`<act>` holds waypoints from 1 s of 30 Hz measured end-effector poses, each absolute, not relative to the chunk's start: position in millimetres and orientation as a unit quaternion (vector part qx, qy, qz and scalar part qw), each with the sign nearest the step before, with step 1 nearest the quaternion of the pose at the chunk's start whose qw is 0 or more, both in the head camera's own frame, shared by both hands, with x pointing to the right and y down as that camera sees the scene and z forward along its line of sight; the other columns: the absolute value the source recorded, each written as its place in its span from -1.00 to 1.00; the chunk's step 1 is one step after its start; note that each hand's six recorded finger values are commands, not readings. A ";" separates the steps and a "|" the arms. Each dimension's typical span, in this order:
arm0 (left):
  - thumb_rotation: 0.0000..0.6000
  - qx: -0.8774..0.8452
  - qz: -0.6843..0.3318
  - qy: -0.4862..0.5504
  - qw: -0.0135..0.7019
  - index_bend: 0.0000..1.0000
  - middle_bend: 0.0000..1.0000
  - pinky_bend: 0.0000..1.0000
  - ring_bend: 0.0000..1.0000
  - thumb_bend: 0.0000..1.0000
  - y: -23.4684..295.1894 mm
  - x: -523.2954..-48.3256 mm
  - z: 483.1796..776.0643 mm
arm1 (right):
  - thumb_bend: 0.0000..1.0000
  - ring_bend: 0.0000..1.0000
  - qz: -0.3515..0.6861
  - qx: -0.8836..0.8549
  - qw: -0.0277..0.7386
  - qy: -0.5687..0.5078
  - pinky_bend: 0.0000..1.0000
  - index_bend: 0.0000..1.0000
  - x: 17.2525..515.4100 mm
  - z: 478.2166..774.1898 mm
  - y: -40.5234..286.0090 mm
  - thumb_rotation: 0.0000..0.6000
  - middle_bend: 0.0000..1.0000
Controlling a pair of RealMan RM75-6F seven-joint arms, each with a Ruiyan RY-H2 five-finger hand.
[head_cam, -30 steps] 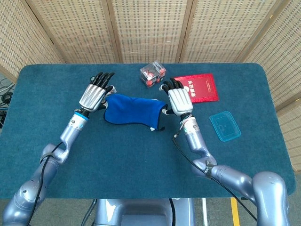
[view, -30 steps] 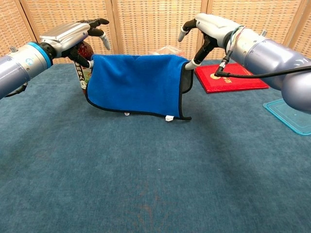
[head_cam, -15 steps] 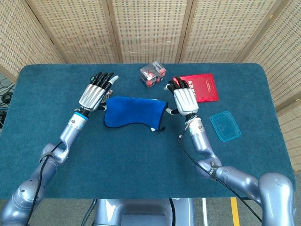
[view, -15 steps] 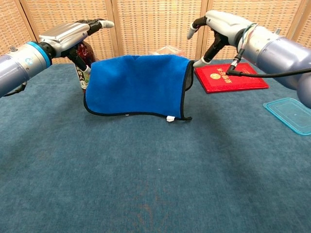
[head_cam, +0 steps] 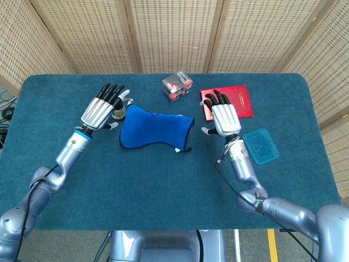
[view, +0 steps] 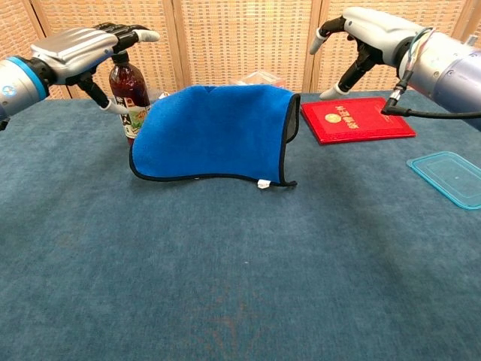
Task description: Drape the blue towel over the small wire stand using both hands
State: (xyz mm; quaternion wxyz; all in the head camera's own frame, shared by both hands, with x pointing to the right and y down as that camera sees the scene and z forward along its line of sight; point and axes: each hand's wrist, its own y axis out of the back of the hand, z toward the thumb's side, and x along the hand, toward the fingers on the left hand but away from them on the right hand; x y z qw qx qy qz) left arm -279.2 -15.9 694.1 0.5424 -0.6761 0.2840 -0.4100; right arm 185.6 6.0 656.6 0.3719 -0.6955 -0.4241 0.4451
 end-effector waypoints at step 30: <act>1.00 -0.671 -0.436 0.415 0.433 -1.00 -1.00 -1.00 -1.00 -1.00 91.2 -393.9 575.9 | -0.97 -0.91 0.420 -0.653 0.472 -0.417 -0.75 -0.42 299.4 598.3 105.6 1.00 -0.67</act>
